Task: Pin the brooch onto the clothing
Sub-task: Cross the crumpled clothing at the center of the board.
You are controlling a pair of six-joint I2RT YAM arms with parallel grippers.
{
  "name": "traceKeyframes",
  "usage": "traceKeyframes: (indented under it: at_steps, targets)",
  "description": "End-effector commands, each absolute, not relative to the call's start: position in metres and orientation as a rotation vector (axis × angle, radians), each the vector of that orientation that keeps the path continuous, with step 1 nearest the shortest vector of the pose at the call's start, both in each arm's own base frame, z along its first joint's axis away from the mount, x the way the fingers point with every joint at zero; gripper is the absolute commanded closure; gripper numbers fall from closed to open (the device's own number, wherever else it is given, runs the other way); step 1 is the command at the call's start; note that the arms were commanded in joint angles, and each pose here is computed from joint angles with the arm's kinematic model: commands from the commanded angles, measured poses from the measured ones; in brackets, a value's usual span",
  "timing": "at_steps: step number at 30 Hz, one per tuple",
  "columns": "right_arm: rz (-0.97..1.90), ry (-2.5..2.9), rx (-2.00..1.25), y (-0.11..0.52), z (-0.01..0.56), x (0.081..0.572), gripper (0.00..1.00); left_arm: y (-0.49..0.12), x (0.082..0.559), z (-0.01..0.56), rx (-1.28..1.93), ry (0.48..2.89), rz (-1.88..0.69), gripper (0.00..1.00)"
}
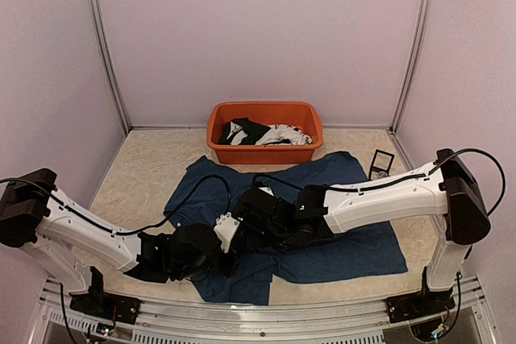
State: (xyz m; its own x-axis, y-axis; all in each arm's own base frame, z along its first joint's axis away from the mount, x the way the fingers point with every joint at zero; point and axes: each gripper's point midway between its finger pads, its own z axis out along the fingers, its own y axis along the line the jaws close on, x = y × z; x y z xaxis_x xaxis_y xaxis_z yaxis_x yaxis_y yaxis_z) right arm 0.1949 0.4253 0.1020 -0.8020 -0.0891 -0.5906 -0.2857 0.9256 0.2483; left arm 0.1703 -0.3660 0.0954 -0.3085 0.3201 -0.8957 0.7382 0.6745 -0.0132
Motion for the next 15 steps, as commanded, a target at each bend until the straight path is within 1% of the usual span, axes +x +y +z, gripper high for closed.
traceKeyframes:
  at_steps: [1, 7, 15]
  targets:
    - [0.434, 2.461, -0.329, 0.435, 0.110, 0.186, 1.00, -0.366, 0.174, 0.096, 0.803, 1.905, -0.500, 1.00]
    - [0.399, 2.463, -0.344, 0.425, 0.110, 0.182, 1.00, -0.360, 0.177, 0.092, 0.781, 1.922, -0.472, 1.00]
    - [0.446, 2.436, -0.383, 0.428, 0.121, 0.173, 1.00, -0.358, 0.178, 0.088, 0.775, 1.940, -0.455, 1.00]
